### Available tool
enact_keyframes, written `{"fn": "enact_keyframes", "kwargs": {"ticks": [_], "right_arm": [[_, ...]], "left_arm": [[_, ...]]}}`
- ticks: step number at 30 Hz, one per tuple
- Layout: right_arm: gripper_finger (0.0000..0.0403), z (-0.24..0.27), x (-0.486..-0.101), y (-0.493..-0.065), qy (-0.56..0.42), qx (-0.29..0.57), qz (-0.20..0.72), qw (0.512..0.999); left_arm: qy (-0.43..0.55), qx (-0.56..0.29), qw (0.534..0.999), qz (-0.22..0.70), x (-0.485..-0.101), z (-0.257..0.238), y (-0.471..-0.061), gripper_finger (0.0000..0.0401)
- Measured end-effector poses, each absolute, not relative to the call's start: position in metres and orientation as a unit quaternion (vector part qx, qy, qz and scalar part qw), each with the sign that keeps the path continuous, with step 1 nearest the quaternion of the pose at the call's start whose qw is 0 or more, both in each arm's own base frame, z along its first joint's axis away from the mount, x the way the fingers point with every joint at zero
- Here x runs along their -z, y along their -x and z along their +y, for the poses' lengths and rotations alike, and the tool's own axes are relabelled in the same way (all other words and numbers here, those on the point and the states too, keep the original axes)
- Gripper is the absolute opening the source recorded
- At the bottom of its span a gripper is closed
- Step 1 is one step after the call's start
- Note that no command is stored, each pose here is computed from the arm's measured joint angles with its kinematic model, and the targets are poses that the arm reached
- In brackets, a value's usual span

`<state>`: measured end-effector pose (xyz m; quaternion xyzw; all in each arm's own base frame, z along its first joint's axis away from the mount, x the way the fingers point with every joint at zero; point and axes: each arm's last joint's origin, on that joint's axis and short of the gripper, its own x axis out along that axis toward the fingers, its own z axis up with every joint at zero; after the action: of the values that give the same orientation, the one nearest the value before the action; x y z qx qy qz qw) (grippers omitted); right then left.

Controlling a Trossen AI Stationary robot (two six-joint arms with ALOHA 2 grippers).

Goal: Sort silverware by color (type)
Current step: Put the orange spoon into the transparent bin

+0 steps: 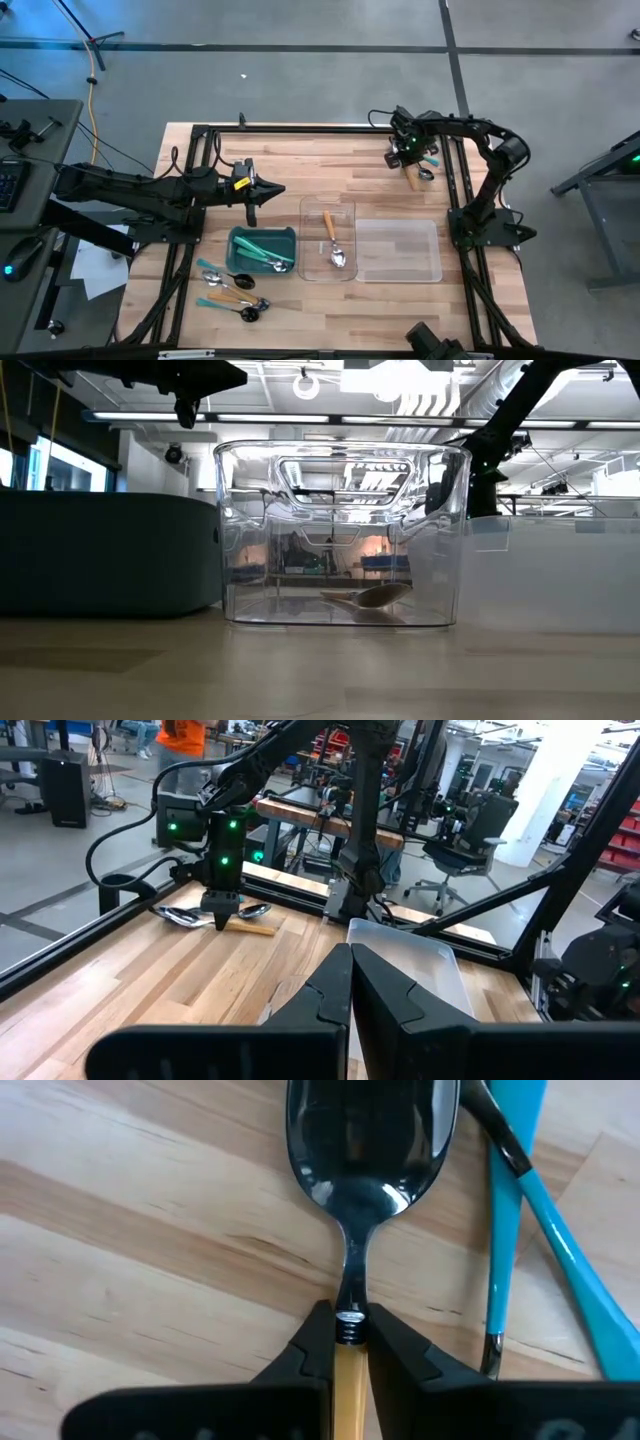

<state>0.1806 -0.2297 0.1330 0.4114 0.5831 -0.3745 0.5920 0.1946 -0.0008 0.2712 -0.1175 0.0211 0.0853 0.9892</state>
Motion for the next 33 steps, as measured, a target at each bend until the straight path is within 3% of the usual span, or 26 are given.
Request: {"fn": "enact_keyframes", "kwargs": {"ticks": [6,13,23,33], "right_arm": [[0.0021,-0.218,-0.144,-0.188,-0.398,0.336,0.584,0.623],[0.0021,-0.19,-0.171,-0.218,-0.341,0.282,0.553,0.705],[0.0021,-0.136,-0.222,-0.258,-0.244,0.208,0.448,0.835],[0.0021,-0.083,-0.288,-0.249,-0.134,0.167,0.328,0.92]], "left_arm": [[0.117,-0.085,0.989,0.021,-0.271,-0.001,-0.195,0.0],[0.117,-0.085,0.989,0.021,-0.271,-0.001,-0.195,0.0],[0.119,-0.085,0.989,0.021,-0.271,-0.001,-0.195,0.0],[0.126,-0.085,0.988,0.019,-0.272,-0.001,-0.195,0.0]]}}
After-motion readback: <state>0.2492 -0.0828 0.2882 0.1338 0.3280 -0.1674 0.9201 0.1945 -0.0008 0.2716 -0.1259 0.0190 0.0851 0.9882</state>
